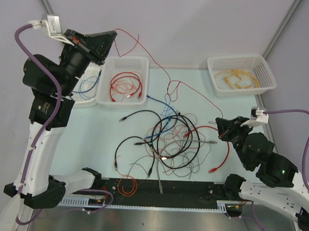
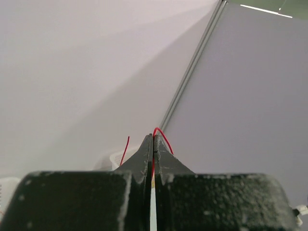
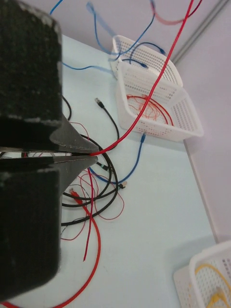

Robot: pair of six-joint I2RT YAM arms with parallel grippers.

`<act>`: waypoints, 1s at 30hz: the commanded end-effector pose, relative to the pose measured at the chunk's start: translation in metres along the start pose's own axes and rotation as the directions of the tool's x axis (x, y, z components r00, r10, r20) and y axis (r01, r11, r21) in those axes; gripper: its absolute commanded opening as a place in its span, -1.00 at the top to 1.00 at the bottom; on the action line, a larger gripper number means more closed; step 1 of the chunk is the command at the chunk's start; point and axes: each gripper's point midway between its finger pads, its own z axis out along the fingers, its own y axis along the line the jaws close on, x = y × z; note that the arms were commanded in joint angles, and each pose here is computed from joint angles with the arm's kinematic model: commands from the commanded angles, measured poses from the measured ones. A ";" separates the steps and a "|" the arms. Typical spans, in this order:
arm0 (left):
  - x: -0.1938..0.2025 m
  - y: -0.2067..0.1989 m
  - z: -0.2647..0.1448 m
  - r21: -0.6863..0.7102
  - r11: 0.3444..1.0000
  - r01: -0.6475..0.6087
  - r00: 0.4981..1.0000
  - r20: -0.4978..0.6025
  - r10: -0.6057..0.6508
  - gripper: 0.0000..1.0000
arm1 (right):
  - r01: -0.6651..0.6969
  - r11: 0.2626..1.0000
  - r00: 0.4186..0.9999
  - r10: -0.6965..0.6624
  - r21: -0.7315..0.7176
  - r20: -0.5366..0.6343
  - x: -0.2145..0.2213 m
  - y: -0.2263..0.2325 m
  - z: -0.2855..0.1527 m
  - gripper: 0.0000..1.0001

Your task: Untangle the cables

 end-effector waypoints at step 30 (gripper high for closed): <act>-0.145 -0.019 0.002 -0.147 0.976 -0.160 0.910 0.362 0.203 1.00 | -0.257 0.898 0.963 0.210 0.358 0.166 0.026 -0.128 -0.042 1.00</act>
